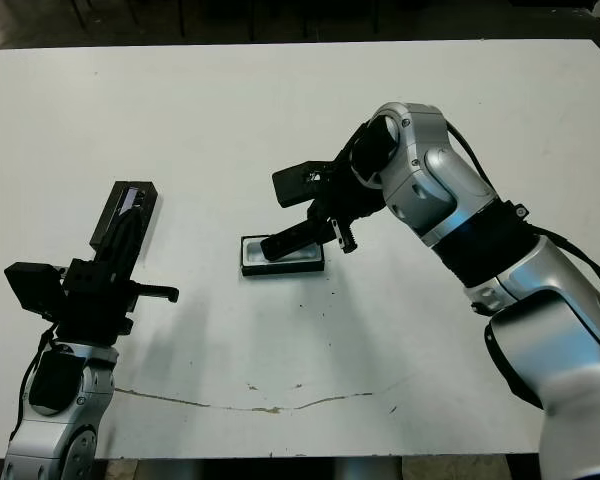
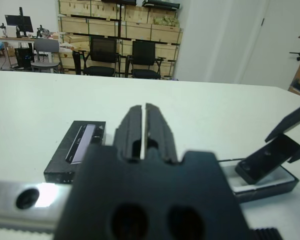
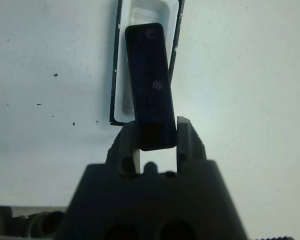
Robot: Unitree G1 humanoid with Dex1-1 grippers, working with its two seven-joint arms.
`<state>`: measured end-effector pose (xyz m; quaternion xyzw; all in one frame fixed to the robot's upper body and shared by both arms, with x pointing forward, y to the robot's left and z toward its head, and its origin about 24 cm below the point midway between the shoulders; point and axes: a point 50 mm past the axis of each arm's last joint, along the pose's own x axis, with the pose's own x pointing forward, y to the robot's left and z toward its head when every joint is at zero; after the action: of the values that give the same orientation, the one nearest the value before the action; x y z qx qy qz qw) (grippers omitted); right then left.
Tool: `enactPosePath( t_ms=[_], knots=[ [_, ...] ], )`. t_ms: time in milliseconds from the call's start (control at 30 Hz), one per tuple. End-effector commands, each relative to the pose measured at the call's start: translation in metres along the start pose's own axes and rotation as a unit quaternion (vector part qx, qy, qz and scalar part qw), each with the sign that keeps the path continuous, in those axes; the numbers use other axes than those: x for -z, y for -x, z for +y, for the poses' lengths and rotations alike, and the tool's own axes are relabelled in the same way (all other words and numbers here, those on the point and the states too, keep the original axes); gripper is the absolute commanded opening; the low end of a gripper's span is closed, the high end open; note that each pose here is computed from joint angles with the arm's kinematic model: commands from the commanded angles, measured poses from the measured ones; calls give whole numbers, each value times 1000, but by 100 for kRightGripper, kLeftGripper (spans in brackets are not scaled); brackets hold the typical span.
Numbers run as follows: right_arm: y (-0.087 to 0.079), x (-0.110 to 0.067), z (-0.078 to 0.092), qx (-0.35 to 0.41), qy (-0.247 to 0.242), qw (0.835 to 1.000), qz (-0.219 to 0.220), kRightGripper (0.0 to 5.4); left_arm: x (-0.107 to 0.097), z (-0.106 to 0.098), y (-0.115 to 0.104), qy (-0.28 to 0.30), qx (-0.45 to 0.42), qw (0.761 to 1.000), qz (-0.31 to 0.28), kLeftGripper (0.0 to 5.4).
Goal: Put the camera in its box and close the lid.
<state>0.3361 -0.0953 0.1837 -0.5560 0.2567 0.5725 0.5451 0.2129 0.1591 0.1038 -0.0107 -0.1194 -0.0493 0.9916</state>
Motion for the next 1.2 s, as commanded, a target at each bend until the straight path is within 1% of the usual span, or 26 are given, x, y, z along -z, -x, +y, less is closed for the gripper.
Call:
enactPosePath(
  t_ms=[33,233,433,567,800,1033,1200],
  knots=[
    [-10,3,5,-11,-12,1000,4,52,6,1,2,-2,-2,1000,13,0],
    [-14,-3,7,-26,9,1000,12,52,6,0,2,-1,-1,1000,12,0],
    [-18,-16,10,-41,35,998,21,52,6,-2,2,-1,2,1000,11,0],
    [-21,-26,13,-58,68,996,25,52,6,-3,3,1,1,1000,15,0],
    [-22,-41,14,-76,105,991,31,52,7,-5,5,8,0,1000,17,0],
    [-25,-55,14,-84,123,988,38,52,7,-10,8,14,-4,1000,16,0],
    [-30,-58,15,-99,125,986,41,52,7,-11,12,18,-9,1000,20,0]
  ],
)
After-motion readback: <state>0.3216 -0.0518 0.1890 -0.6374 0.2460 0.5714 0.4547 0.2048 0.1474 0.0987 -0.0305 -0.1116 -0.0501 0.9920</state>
